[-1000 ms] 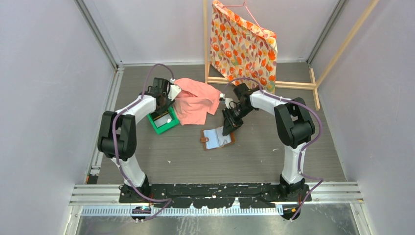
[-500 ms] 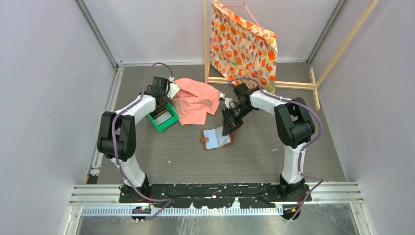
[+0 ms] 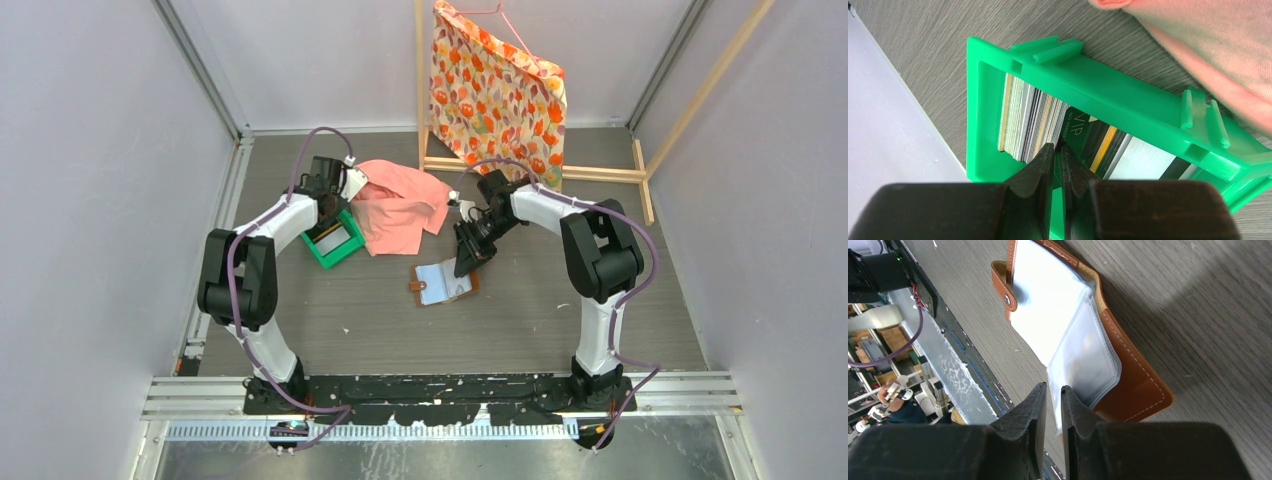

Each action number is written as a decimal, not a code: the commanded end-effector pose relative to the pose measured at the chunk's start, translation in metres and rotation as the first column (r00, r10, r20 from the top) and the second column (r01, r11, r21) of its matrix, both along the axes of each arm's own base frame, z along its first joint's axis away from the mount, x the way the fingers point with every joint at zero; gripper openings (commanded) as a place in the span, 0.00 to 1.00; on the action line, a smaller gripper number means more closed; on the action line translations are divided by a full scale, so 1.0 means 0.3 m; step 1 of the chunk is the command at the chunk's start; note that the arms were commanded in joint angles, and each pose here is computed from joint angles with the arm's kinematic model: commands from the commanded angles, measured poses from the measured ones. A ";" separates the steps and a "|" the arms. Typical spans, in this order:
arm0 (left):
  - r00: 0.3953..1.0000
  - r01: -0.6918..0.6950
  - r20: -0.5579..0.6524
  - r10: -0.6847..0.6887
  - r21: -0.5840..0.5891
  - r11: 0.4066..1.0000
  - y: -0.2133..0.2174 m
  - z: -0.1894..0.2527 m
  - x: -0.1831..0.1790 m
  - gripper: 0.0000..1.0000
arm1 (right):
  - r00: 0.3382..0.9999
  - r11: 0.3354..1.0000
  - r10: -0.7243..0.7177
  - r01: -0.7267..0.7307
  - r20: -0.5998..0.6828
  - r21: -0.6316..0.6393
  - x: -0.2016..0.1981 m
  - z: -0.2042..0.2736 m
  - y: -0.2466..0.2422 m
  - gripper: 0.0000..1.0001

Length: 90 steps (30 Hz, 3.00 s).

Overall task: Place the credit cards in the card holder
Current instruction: Pick up the credit card from the storage box.

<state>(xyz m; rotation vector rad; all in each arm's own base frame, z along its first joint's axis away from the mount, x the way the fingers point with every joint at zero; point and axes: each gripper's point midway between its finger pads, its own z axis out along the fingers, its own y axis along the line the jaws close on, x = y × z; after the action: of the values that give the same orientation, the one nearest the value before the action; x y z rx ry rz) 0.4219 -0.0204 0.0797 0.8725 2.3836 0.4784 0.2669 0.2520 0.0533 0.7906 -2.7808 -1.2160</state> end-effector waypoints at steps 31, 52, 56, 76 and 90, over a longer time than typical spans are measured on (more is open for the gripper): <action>0.993 0.026 0.114 -0.015 -0.097 0.995 -0.024 0.181 -0.043 0.00 | 0.999 0.999 0.023 -0.026 0.046 0.047 0.018 0.068 0.026 0.22; 1.000 0.018 0.021 -0.017 -0.063 0.998 -0.020 0.035 0.021 0.48 | 0.998 0.994 0.047 -0.052 0.045 0.100 0.000 0.107 0.043 0.23; 1.000 0.002 0.014 -0.002 -0.034 0.999 -0.006 0.007 0.041 0.49 | 0.998 0.993 0.050 -0.054 0.040 0.103 -0.002 0.106 0.045 0.23; 1.000 0.004 0.026 -0.003 -0.027 1.000 -0.002 -0.028 0.045 0.61 | 0.998 0.991 0.058 -0.062 0.038 0.115 -0.007 0.113 0.048 0.23; 0.996 -0.072 0.058 0.067 0.091 0.993 0.073 -0.040 0.065 0.42 | 0.997 0.990 0.063 -0.068 0.038 0.120 -0.011 0.118 0.048 0.23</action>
<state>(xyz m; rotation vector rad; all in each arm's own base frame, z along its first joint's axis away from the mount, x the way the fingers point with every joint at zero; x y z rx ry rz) 0.4352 -0.0083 0.0621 0.8396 2.3891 0.5708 0.2573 0.2592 0.0650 0.8276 -2.6986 -1.3137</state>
